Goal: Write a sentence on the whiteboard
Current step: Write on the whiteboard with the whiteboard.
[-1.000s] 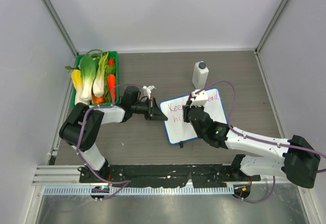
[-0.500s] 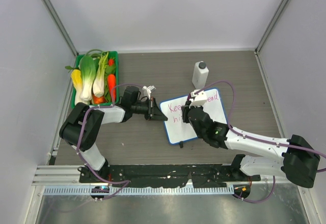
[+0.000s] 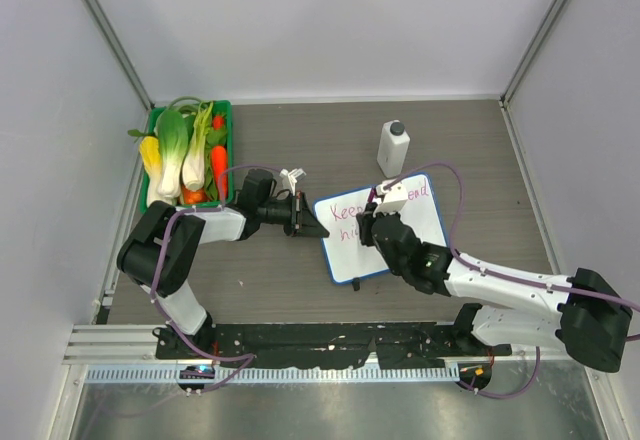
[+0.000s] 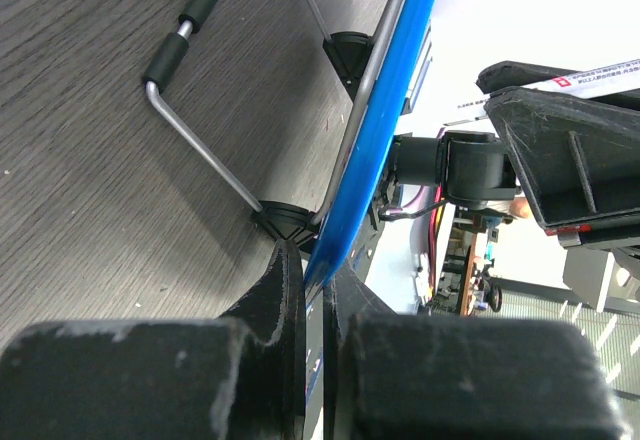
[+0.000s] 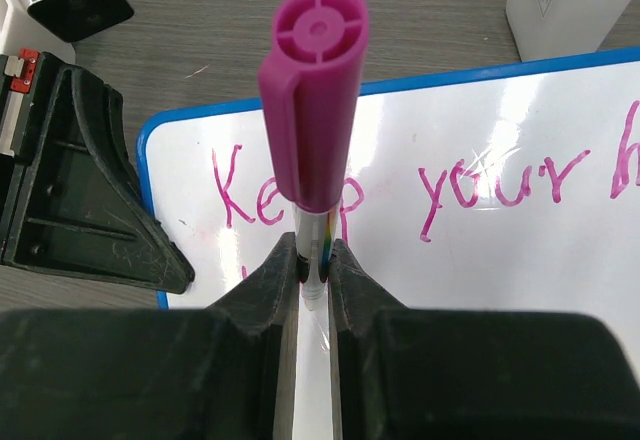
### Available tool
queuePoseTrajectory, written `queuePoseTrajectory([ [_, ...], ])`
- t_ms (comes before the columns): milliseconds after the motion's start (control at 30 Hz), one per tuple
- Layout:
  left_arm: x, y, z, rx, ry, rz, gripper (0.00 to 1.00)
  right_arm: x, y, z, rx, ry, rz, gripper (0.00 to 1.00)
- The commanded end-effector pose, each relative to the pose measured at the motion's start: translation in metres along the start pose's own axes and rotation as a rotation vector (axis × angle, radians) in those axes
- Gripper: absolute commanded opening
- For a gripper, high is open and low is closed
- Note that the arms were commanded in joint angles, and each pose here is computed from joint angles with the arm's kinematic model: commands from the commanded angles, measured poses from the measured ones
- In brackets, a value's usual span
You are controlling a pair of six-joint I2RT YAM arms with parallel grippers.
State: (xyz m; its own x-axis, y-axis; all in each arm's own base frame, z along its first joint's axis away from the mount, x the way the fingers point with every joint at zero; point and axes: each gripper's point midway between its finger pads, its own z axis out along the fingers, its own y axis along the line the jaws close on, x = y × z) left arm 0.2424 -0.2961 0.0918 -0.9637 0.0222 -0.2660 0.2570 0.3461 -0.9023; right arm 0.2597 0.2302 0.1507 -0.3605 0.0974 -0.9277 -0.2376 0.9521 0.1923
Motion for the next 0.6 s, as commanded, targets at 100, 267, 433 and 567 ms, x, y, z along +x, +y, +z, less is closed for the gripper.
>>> queuePoseTrajectory([
  [100,0.018,0.021,0.004,-0.071,0.043,-0.127,0.00,0.007,-0.016,-0.003,0.061,0.011,-0.006,0.02],
  [267,0.019,0.023,0.004,-0.074,0.044,-0.131,0.00,-0.004,-0.020,0.000,0.106,-0.021,-0.002,0.01],
  [433,0.019,0.023,0.005,-0.071,0.045,-0.131,0.00,-0.016,-0.016,0.004,0.115,-0.048,0.004,0.01],
  [567,0.019,0.022,0.004,-0.069,0.045,-0.132,0.00,-0.021,-0.013,0.006,0.120,-0.057,-0.001,0.01],
])
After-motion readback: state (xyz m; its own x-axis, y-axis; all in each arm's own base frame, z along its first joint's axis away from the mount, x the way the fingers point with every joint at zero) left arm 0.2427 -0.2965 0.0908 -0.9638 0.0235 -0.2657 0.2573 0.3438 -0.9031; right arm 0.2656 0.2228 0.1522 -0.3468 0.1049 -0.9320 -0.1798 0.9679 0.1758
